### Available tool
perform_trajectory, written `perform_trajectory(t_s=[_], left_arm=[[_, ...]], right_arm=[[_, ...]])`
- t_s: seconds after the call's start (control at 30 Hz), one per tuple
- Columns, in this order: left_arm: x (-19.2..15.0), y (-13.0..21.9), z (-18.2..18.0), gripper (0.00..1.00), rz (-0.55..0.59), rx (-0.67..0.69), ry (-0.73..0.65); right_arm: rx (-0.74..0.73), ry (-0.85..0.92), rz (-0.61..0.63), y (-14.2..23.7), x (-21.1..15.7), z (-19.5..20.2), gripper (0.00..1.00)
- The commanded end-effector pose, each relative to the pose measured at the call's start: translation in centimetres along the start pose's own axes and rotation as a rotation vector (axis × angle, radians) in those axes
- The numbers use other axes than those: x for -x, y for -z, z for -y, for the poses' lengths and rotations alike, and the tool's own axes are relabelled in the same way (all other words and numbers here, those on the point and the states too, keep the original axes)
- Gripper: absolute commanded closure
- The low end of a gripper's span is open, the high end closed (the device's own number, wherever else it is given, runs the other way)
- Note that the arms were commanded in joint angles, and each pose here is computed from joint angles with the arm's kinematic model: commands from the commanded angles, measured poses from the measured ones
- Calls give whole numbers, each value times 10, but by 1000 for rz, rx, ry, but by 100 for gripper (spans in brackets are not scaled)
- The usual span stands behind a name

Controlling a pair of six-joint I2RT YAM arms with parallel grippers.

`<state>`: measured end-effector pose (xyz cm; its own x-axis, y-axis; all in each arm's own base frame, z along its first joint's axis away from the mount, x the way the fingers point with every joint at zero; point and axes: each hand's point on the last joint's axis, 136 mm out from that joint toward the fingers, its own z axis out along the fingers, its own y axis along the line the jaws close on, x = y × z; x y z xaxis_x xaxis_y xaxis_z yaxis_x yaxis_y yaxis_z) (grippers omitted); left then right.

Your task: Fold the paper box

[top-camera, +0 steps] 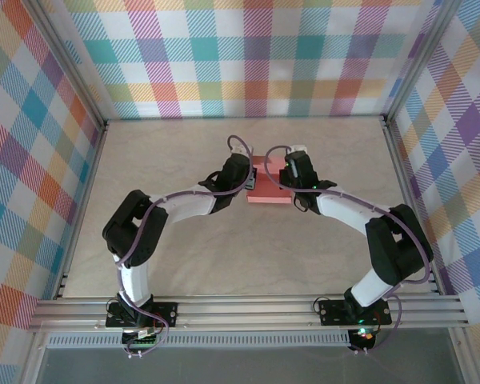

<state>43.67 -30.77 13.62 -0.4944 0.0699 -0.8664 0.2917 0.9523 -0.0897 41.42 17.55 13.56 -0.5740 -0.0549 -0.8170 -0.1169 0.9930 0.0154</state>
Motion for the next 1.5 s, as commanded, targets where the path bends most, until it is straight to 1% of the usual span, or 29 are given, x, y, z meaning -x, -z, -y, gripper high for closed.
perform_trajectory(t_s=[0.0,0.4,0.57,0.7,0.8,0.93,1.17,1.33,1.47], left_arm=[[-3,-1,38,100,-12,-92,5],[-16,0,40,100,-3,-74,-1],[-22,5,46,100,18,-81,-18],[-27,8,48,100,17,-95,-19],[-27,11,48,100,21,-101,-23],[-29,13,47,100,22,-103,-22],[-35,14,46,100,18,-106,-14],[-37,14,44,100,15,-101,-14],[-39,14,44,100,14,-101,-15]], right_arm=[[213,-6,141,16,35,-48,100],[246,-4,142,16,17,-48,100],[237,-49,126,17,7,-43,100],[202,-99,109,20,5,-35,100],[128,-139,54,21,5,-24,100],[109,-162,61,22,4,-20,100],[32,-243,19,18,-12,-6,100],[16,-289,14,19,-19,-1,100],[32,-294,36,23,-18,-1,100]])
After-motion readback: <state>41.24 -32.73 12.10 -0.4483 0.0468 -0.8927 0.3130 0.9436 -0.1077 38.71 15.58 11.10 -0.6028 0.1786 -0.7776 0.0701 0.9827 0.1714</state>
